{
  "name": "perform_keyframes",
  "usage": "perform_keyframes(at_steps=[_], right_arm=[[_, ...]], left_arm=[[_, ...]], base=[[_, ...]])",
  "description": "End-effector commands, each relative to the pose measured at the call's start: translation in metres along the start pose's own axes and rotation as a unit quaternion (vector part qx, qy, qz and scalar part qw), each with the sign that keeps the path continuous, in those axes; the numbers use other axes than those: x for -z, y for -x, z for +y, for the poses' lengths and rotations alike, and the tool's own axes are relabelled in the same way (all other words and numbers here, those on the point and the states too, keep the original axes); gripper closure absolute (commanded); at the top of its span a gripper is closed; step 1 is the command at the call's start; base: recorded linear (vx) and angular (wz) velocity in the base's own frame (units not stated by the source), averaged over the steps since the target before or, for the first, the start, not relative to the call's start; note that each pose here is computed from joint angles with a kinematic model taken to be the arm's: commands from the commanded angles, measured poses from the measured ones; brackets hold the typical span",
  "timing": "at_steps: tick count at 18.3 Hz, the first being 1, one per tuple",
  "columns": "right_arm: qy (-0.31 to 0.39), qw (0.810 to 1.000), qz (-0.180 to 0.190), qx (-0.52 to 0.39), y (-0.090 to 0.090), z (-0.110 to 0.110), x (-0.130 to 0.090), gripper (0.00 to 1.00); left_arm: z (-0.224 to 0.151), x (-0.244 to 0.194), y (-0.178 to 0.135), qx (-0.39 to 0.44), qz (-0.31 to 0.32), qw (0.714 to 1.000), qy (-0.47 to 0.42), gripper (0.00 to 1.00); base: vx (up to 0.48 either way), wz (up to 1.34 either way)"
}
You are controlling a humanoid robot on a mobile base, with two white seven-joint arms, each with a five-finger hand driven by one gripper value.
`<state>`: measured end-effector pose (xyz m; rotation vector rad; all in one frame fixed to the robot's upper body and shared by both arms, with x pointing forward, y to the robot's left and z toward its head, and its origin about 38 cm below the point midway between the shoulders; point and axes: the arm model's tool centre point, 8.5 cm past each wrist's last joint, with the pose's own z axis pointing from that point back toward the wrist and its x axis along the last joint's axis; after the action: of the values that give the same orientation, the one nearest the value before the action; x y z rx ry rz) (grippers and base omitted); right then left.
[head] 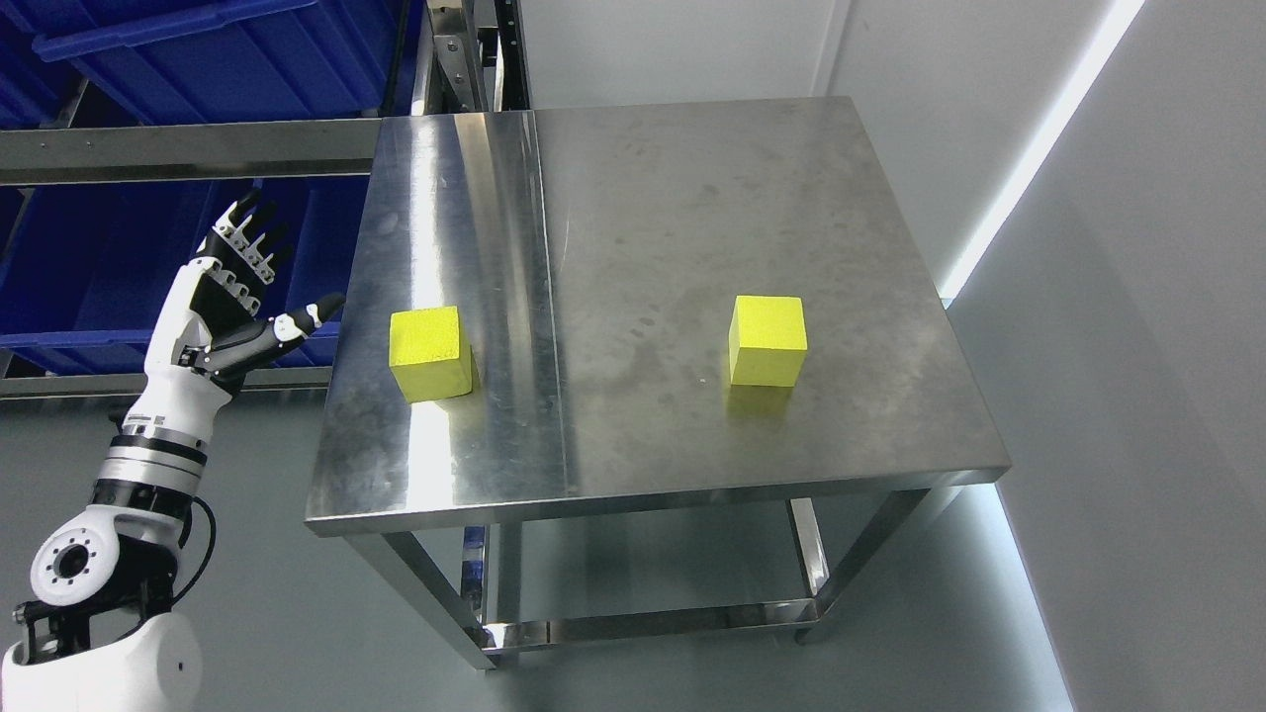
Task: Move yellow foam block to right shelf middle
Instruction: 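Raise the left hand and open it toward the nearer yellow foam cube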
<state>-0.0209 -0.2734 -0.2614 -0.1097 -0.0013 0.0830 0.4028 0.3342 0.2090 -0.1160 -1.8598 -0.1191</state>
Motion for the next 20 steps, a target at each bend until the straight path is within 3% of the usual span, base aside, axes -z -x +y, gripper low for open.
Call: perform_keyframes(at_steps=[1,7,12,20], right_arm=[[0.008,1.0,-0.008,-0.005,-0.005,-0.011,0.001,0.0],[0.009,1.0,-0.008,-0.004,-0.005,-0.011,0.001,0.0],[0.009,1.0,-0.008,-0.005,-0.005,-0.011,0.001,0.0],[0.009,1.0,-0.008,-0.004,-0.005,-0.011,0.001,0.0]], left_arm=[[0.012,-0.005,-0.005,0.007,-0.007,1.0,0.0,0.0],[0.027,-0.021,-0.024,0.063,-0.061,0.994,0.067,0.0],[0.06,-0.054,-0.034,0.113,-0.037,0.984,0.13,0.0],[0.063,-0.068,-0.012,0.122,0.021,0.979,0.161,0.01]], base=[[0.0,0.0],[0.0,0.0],[0.0,0.0],[0.0,0.0]])
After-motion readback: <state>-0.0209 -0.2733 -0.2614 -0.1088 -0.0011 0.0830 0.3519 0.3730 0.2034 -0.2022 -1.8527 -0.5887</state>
